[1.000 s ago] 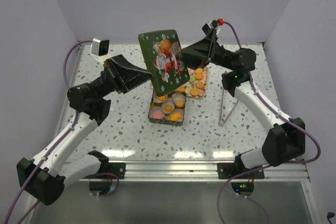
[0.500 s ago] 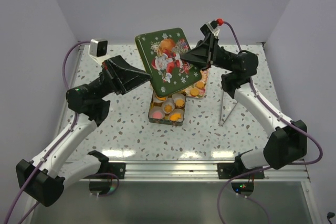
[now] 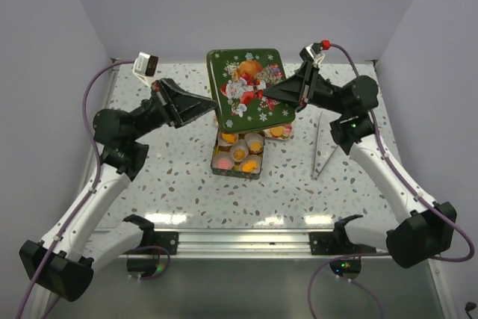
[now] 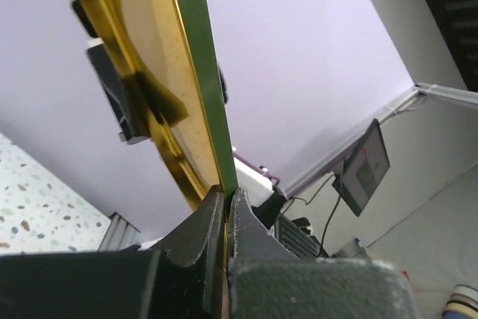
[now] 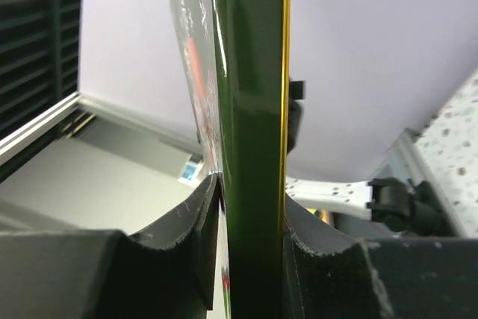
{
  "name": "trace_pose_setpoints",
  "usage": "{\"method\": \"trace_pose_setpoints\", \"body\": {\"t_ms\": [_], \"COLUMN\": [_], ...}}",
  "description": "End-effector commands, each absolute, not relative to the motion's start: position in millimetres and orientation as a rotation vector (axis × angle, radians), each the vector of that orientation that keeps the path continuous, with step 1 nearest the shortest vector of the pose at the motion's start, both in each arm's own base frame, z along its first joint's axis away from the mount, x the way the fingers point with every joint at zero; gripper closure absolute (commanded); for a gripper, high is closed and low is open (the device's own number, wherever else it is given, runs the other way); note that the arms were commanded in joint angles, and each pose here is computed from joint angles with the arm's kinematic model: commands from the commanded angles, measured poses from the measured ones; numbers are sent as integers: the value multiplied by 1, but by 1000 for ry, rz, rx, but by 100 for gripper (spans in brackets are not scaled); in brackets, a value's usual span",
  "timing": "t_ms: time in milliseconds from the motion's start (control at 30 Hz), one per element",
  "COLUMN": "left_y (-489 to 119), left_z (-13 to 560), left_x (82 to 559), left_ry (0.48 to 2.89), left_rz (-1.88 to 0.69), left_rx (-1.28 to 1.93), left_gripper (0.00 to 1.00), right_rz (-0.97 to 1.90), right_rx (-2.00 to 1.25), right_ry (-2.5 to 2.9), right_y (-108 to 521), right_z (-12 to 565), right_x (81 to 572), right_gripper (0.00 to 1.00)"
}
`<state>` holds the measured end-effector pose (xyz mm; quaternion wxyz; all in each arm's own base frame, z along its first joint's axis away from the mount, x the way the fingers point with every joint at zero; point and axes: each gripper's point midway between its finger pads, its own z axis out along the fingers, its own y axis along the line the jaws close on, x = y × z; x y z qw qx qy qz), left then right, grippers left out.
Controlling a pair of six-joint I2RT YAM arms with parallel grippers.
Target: Pack the cookies
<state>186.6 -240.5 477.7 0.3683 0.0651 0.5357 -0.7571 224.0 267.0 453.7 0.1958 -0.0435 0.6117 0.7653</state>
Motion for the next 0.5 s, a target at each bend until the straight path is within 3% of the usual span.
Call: {"method": "trace_pose_setpoints", "body": {"t_ms": [0, 300, 400, 467], "left_y": [-259, -274, -277, -278], "left_z": [404, 357, 339, 324], "left_x": [249, 291, 306, 315], "left_ry": [1690, 1842, 1897, 1936], "left_rz": [-1765, -1732, -1716, -1712], "left_rx": [15, -16, -8, 4], "left_gripper": [99, 95, 82, 69], "right_rz": [2016, 1869, 1837, 1806], "right_rx": [-271, -143, -70, -22], "right_ry": [1873, 2044, 2080, 2093], "right_y": [275, 277, 280, 281], "right_z": [427, 368, 351, 342], "right_x": [198, 219, 231, 241], "right_gripper": [75, 87, 91, 94]}}
